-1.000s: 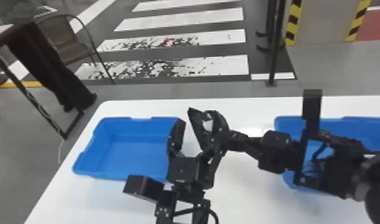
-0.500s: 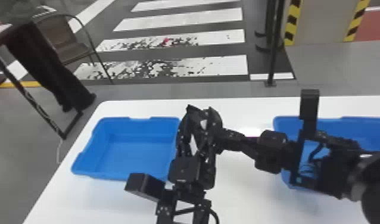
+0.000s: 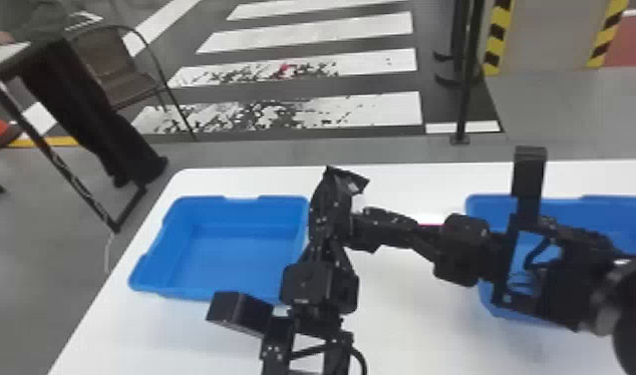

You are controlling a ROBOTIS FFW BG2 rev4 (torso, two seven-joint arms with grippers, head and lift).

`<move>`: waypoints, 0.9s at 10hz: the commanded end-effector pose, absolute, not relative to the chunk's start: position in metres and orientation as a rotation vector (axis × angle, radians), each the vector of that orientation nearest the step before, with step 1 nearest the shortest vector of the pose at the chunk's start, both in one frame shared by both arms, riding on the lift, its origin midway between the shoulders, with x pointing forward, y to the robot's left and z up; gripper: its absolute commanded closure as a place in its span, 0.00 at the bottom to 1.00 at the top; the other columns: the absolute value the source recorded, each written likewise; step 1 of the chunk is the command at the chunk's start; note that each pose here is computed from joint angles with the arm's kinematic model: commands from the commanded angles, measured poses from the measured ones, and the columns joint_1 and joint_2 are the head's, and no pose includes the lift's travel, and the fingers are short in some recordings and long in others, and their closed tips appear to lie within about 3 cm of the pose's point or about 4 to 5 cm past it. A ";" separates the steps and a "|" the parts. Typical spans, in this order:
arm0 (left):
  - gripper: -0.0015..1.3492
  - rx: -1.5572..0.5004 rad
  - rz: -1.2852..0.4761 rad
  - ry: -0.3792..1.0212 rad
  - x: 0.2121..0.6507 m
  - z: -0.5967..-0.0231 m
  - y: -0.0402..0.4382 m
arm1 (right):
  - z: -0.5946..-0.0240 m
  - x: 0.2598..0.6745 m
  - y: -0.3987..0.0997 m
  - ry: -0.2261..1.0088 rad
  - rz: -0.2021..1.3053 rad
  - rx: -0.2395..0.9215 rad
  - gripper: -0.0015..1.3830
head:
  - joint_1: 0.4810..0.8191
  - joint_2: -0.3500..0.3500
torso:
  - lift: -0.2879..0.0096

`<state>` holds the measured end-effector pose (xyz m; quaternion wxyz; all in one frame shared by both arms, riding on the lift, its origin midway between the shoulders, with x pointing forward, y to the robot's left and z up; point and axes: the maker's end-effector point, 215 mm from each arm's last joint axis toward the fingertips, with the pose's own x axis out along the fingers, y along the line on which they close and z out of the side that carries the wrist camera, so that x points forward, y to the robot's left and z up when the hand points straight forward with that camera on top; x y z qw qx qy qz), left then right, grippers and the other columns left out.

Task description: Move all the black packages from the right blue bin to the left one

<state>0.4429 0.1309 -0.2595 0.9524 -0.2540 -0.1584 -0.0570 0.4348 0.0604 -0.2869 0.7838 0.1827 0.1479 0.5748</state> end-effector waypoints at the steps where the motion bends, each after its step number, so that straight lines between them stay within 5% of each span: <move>1: 0.91 -0.515 -0.108 -0.336 0.442 -0.256 0.135 | -0.284 0.439 0.059 0.307 1.236 0.397 0.83 | 0.63 0.84 | 0.45; 5: 0.91 -0.552 -0.037 -0.265 0.453 -0.289 0.168 | -0.278 0.450 0.054 0.280 1.216 0.431 0.78 | 0.63 0.85 | 0.45; 6: 0.91 -0.532 -0.020 -0.271 0.454 -0.290 0.178 | -0.272 0.457 0.048 0.251 1.203 0.429 0.60 | 0.63 0.87 | 0.45; 7: 0.91 -0.494 -0.004 -0.282 0.457 -0.290 0.188 | -0.268 0.466 0.040 0.223 1.180 0.443 0.23 | 0.63 0.88 | 0.45; 8: 0.91 -0.424 0.031 -0.291 0.464 -0.294 0.209 | -0.269 0.472 0.032 0.213 1.159 0.454 0.01 | 0.63 0.88 | 0.45; 9: 0.91 -0.301 0.099 -0.299 0.472 -0.302 0.248 | -0.268 0.473 0.028 0.201 1.149 0.476 0.06 | 0.63 0.89 | 0.45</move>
